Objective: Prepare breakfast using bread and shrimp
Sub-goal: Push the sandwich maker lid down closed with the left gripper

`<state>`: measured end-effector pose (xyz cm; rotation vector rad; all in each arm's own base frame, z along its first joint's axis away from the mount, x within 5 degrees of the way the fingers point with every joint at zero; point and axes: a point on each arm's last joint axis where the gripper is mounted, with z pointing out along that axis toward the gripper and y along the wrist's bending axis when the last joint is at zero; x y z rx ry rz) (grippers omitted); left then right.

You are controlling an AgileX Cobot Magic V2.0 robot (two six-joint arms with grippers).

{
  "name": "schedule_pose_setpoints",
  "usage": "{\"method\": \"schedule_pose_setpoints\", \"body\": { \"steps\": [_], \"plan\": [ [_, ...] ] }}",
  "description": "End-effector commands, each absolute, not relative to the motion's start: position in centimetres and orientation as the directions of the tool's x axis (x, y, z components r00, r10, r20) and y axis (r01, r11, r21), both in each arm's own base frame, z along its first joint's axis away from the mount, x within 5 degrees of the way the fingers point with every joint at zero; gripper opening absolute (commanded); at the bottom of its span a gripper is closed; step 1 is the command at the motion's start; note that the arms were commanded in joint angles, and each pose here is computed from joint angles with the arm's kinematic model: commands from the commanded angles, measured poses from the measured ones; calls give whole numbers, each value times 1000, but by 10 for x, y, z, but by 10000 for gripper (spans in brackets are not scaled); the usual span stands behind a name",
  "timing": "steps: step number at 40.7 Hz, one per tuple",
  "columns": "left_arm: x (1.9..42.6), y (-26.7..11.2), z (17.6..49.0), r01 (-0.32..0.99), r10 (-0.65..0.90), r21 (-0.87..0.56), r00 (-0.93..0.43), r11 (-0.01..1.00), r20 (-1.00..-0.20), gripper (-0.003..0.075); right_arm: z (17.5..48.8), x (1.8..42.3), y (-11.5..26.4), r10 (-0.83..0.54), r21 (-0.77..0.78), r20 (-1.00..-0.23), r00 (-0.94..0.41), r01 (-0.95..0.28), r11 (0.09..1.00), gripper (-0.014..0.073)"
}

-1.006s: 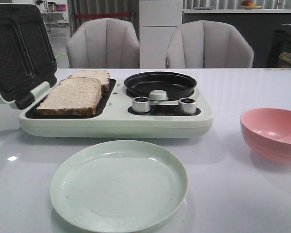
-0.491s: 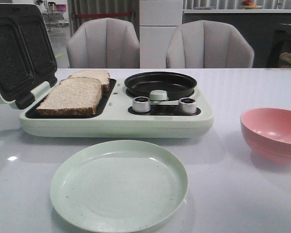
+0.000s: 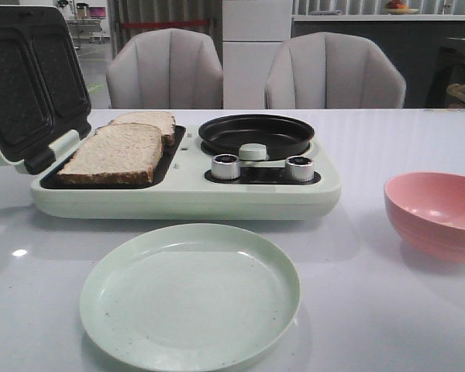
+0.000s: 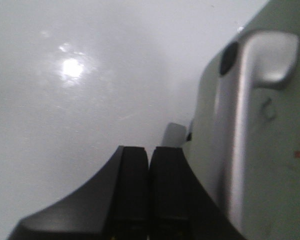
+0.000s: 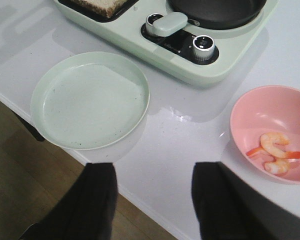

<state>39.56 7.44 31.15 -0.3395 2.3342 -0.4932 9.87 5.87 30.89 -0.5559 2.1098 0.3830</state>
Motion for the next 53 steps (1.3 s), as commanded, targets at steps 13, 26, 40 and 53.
{"method": "schedule_pose_setpoints", "body": {
  "steps": [13, 26, 40, 53],
  "plan": [
    [386, 36, 352, 172, -298, -567, -710, 805, -638, 100, 323, 102, 59, -205, 48, -881, -426, -513, 857, 453],
    [362, -30, 381, 368, -116, -489, -694, 791, -710, 100, 323, 102, 59, -205, 48, -881, -426, -513, 857, 453],
    [285, -100, 397, 532, 46, -333, -577, 779, -816, 100, 323, 102, 59, -205, 48, -881, -426, -513, 857, 453],
    [186, -129, 380, 674, 132, -239, -450, 699, -883, 100, 323, 102, 59, -205, 48, -881, -426, -513, 857, 453]
  ]
}}
